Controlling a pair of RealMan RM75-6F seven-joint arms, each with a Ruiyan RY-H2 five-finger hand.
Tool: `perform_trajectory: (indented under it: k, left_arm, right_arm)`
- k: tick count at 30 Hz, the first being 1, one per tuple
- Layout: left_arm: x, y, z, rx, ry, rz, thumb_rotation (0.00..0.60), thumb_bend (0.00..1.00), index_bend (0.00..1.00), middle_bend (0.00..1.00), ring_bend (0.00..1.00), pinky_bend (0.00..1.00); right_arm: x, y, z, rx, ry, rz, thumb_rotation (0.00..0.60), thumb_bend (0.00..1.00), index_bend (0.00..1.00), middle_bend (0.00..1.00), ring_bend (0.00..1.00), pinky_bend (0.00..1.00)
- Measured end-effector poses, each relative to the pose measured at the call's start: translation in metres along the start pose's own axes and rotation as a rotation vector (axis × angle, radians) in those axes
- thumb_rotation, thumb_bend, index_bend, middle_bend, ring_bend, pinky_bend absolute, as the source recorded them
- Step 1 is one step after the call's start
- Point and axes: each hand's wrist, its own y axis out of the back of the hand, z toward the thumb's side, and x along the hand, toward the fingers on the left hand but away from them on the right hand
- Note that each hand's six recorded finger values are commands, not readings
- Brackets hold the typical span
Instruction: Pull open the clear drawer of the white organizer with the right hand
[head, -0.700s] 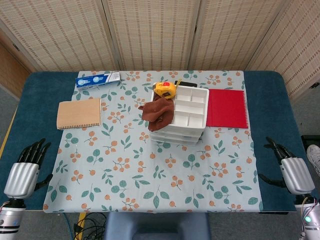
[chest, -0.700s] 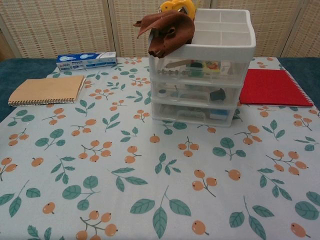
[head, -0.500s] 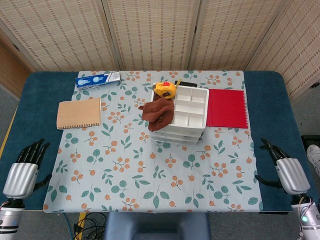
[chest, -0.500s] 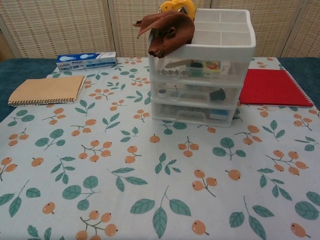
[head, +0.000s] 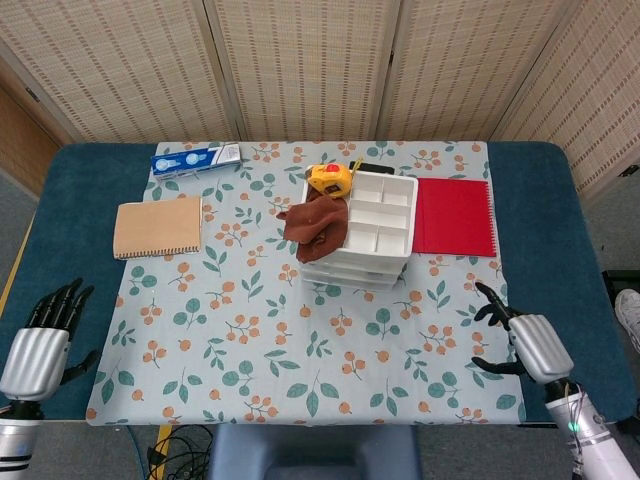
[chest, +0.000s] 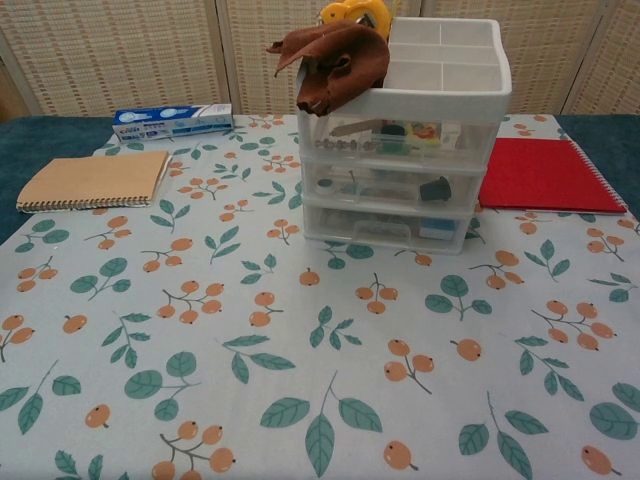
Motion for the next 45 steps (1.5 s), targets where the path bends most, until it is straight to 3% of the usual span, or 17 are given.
perform_trajectory:
  k: [5,15,24,34,45]
  left_arm:
    - [-0.003,0.004,-0.005,0.004,0.01,0.005,0.6,0.2,0.07,0.04,0.07,0.12]
    - [-0.004,0.005,-0.009,0.006,0.02,0.004,0.6,0.2,0.07,0.04,0.07,0.12]
    - [-0.002,0.006,-0.01,0.008,0.018,0.006,0.6,0.2,0.07,0.04,0.07,0.12]
    - [0.0,0.003,-0.014,0.018,0.024,-0.006,0.6,0.2,0.07,0.04,0.07,0.12]
    - [0.003,0.0,-0.017,0.018,0.027,-0.016,0.6,0.2,0.07,0.04,0.07,0.12]
  right_arm:
    - [-0.021,-0.024,0.015,-0.172,0.021,0.102,0.6,0.28,0.01,0.79,0.89,1.0]
    - [-0.066,-0.076,0.06,-0.645,0.053,0.329,0.6,0.33,0.0,0.81,0.91,1.0]
    - [-0.107,-0.111,0.101,-0.946,0.102,0.424,0.6,0.35,0.0,0.81,0.92,1.0]
    - [-0.14,-0.122,0.122,-1.051,0.14,0.373,0.6,0.36,0.0,0.81,0.92,1.0]
    - [-0.148,-0.125,0.123,-1.049,0.13,0.342,0.6,0.36,0.0,0.8,0.92,1.0]
